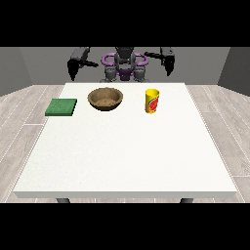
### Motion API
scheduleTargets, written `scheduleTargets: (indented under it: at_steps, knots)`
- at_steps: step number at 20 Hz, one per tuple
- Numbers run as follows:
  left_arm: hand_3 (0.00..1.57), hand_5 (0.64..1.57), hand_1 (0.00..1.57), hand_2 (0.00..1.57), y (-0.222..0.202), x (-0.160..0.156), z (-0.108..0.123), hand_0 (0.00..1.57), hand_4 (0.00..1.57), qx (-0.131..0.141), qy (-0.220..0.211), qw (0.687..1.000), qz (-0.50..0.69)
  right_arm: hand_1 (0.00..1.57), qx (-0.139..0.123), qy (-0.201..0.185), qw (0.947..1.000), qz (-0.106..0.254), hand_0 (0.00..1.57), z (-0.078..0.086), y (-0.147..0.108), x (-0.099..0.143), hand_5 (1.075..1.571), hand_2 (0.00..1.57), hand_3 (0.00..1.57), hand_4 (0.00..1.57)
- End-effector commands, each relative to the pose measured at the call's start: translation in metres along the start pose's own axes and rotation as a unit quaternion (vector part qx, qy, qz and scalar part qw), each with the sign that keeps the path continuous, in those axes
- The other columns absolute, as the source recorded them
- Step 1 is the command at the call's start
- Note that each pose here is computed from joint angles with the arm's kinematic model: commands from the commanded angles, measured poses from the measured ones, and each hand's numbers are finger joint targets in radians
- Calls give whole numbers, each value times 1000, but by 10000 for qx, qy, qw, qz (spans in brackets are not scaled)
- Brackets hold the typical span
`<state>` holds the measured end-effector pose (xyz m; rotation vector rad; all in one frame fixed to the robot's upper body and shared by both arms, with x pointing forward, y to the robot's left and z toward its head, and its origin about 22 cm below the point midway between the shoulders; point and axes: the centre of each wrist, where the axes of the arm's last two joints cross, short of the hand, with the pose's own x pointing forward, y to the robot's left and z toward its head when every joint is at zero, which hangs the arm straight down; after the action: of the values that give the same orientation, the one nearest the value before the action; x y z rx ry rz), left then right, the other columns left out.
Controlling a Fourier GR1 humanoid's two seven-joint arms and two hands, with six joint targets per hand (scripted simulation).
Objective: Pick the cup and pour the ball into the bowl, then pick the bowl and place it on the pad
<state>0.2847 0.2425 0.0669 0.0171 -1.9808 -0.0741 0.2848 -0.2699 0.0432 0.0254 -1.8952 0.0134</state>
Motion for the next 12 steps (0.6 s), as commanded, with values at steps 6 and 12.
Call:
scheduleTargets:
  at_steps: [6, 12]
  knots:
    - [0, 1245, 0, 0, 8, -37, -29, 0, 0, 77, -24, 9996, -286, 0, 30, -146, 9999, 62, 0, -20, -35, -15, 1561, 0, 0, 0]
    - [0, 1246, 0, 0, 1, -77, -15, 0, 0, 309, -40, 9987, -403, 0, -4, -164, 9999, 0, 0, -27, -56, -9, 1563, 0, 0, 0]
